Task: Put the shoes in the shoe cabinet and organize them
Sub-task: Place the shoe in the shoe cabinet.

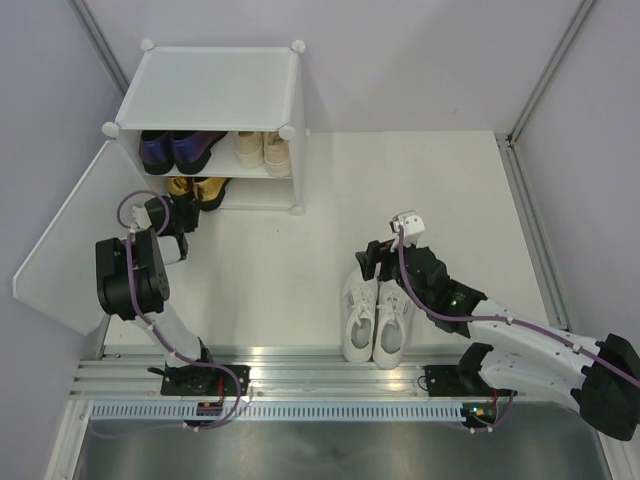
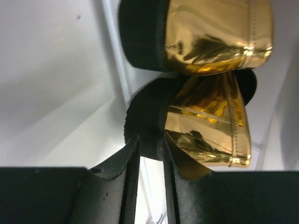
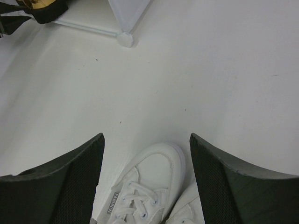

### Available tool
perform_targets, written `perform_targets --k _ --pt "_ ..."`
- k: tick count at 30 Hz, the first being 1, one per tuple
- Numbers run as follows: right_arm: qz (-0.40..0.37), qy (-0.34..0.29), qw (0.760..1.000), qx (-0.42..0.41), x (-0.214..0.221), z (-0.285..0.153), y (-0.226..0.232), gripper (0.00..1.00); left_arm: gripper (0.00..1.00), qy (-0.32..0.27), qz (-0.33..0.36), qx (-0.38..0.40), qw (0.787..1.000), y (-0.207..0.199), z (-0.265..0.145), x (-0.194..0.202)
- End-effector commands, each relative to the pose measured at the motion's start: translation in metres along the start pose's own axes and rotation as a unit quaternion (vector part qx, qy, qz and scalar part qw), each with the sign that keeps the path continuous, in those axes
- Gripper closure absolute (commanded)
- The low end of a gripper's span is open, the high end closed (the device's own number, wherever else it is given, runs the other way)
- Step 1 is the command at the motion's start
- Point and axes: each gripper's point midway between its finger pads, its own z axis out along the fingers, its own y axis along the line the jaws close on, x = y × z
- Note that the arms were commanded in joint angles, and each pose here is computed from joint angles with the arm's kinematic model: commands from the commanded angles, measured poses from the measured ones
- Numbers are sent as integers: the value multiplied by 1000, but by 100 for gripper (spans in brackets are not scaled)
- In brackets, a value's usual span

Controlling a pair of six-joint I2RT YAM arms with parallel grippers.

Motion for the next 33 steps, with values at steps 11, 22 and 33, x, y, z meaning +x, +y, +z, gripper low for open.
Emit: perform_targets --k 11,22,33 --pt "3 -23 1000 6 -18 6 3 22 70 -1 -13 97 995 -73 12 -11" --pt "5 -22 1000 3 -17 6 4 22 70 -2 -14 79 997 -51 -6 -7" --pt "10 -19 1000 -10 -17 5 9 22 72 20 -5 74 997 -32 -28 8"
